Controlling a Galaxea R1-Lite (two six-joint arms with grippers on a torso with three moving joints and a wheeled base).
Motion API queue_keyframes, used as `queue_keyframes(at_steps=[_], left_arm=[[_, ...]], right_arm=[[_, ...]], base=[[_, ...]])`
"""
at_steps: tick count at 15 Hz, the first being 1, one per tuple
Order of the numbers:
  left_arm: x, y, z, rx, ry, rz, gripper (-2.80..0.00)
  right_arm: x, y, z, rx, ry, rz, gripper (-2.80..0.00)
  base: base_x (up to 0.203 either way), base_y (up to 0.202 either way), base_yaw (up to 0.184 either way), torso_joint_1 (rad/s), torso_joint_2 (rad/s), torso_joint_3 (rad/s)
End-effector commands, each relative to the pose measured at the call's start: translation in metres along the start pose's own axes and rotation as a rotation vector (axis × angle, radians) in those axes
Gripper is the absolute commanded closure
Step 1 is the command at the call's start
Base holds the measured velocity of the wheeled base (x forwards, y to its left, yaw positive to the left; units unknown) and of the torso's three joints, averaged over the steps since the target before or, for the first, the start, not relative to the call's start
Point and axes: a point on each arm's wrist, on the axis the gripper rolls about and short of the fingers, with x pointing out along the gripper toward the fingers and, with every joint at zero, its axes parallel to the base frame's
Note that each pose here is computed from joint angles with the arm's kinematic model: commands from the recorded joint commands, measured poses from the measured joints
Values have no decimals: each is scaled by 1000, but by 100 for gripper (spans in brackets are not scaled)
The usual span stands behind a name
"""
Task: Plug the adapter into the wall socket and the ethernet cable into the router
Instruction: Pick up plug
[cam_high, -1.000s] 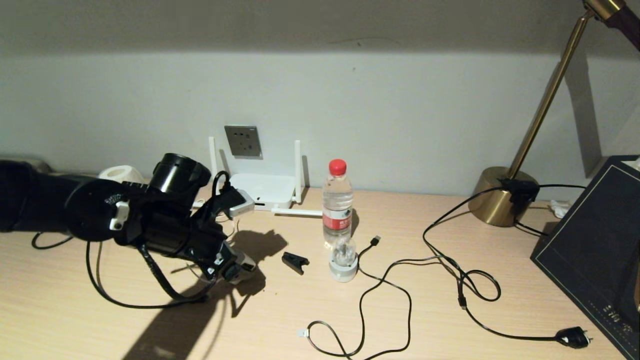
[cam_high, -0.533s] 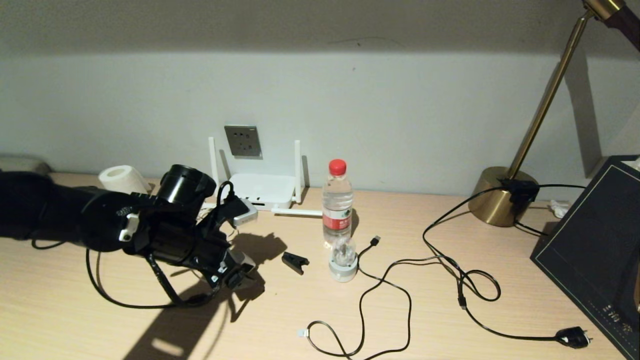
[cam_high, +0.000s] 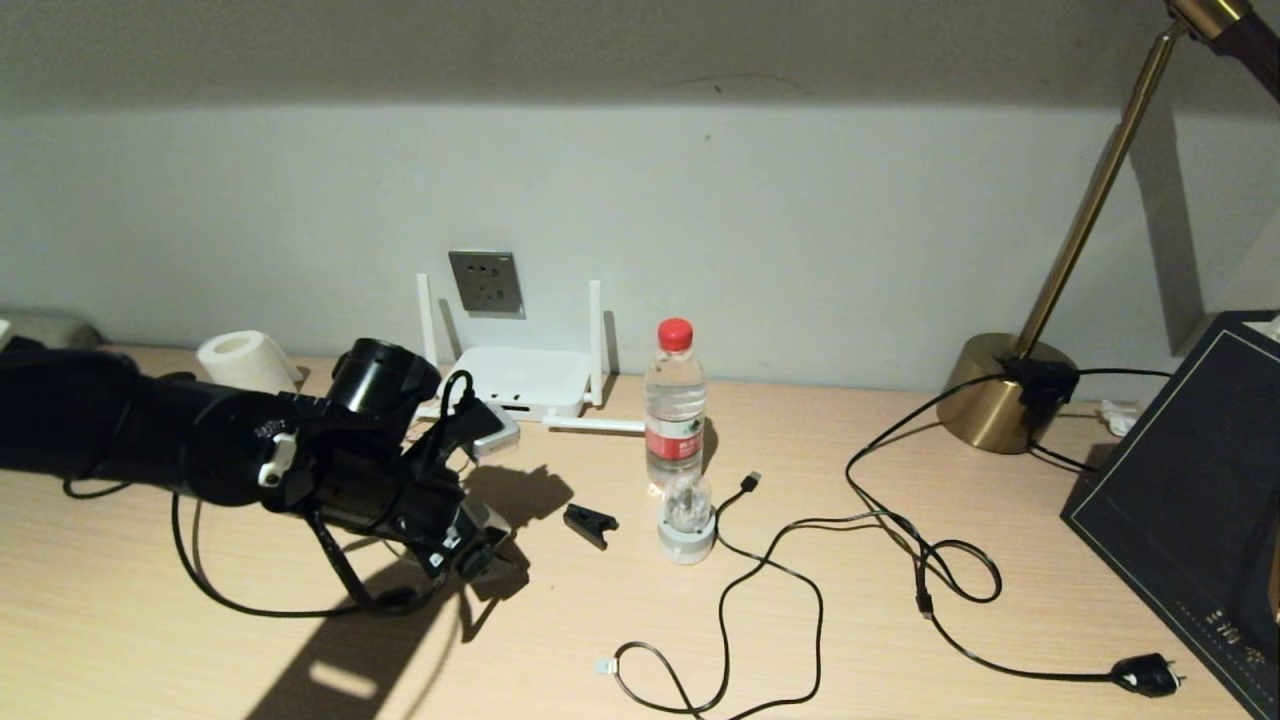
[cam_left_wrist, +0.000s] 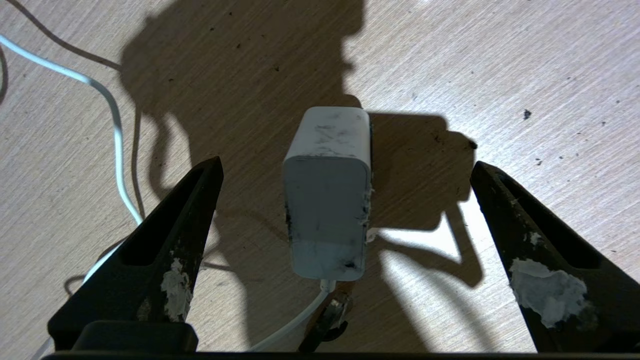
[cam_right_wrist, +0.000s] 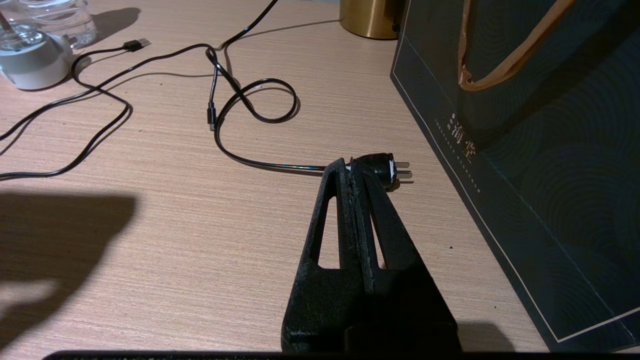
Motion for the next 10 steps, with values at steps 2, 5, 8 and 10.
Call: queue_keyframes(at_steps=[2,5,8,10], left_arm=[[1,-1,-4,-1,12,-9,-280],[0,0,-8,-9,20,-9,-280],[3,0,-9,-11,18,-16,-280],[8,2,-8,-8,-8,-7,-280]], right_arm=[[0,0,0,0,0,0,0],[0,0,0,0,0,0,0],[0,0,0,0,0,0,0],[0,0,0,0,1,0,0]], base=[[0,0,0,0,0,0],[0,0,0,0,0,0],[0,0,0,0,0,0],[0,0,0,0,0,0]])
